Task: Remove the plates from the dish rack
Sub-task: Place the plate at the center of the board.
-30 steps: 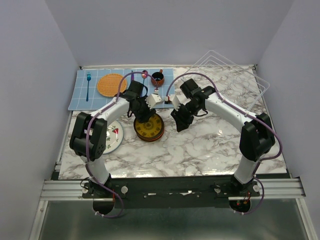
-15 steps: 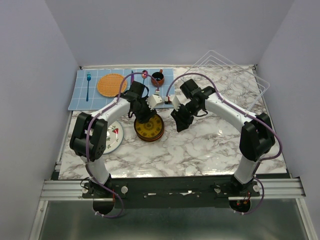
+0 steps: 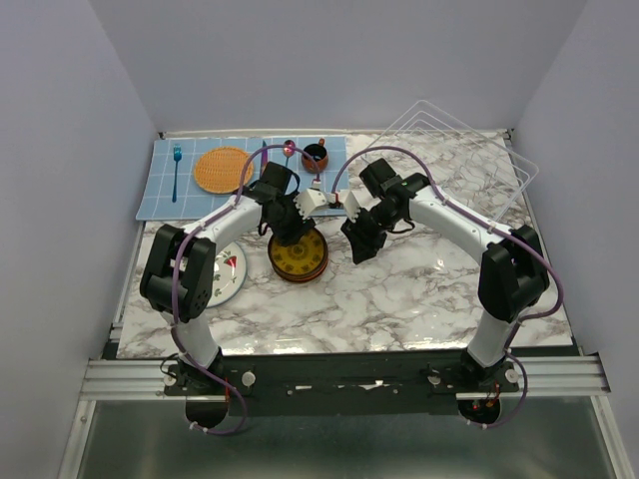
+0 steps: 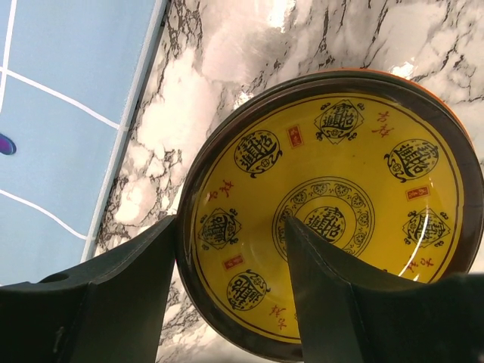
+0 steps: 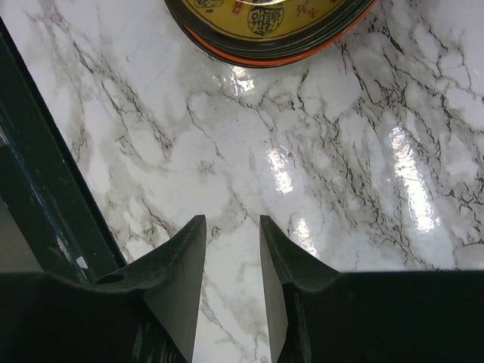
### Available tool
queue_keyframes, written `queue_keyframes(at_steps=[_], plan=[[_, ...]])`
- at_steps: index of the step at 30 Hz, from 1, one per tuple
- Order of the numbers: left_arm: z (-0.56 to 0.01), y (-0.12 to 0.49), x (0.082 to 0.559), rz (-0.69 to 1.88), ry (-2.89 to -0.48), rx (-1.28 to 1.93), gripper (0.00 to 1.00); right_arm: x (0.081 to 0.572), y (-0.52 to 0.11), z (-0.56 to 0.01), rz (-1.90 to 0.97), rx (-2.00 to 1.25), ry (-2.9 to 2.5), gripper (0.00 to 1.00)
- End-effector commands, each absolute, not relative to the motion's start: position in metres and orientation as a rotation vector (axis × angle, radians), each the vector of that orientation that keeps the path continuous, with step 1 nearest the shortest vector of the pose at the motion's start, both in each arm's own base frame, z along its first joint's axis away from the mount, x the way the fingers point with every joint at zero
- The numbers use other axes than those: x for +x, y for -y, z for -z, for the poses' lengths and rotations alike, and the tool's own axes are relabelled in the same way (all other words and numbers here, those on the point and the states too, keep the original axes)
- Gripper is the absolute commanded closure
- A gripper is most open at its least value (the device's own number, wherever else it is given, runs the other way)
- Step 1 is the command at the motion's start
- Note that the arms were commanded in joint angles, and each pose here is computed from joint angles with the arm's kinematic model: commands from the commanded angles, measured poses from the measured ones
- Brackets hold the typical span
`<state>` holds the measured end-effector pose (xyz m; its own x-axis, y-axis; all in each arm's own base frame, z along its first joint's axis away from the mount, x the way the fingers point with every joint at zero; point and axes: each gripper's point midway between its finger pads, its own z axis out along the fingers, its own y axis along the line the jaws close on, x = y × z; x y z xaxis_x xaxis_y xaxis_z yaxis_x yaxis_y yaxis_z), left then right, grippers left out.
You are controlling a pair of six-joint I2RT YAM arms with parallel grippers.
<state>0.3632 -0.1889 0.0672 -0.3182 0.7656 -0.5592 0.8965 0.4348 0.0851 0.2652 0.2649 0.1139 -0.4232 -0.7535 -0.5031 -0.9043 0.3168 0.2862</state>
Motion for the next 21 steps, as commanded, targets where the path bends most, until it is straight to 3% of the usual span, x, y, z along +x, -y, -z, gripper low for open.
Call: queue_keyframes(at_steps=[1,21], plan=[[-0.070,0.194,0.368,0.307,-2.148,1.384,0.33,0.263,-0.266,-0.117,-0.778,-1.523,-2.268,0.57],[-0.080,0.194,0.364,0.272,-2.123,1.386,0.32,0.263,-0.266,-0.114,-0.778,-1.524,-2.271,0.58]])
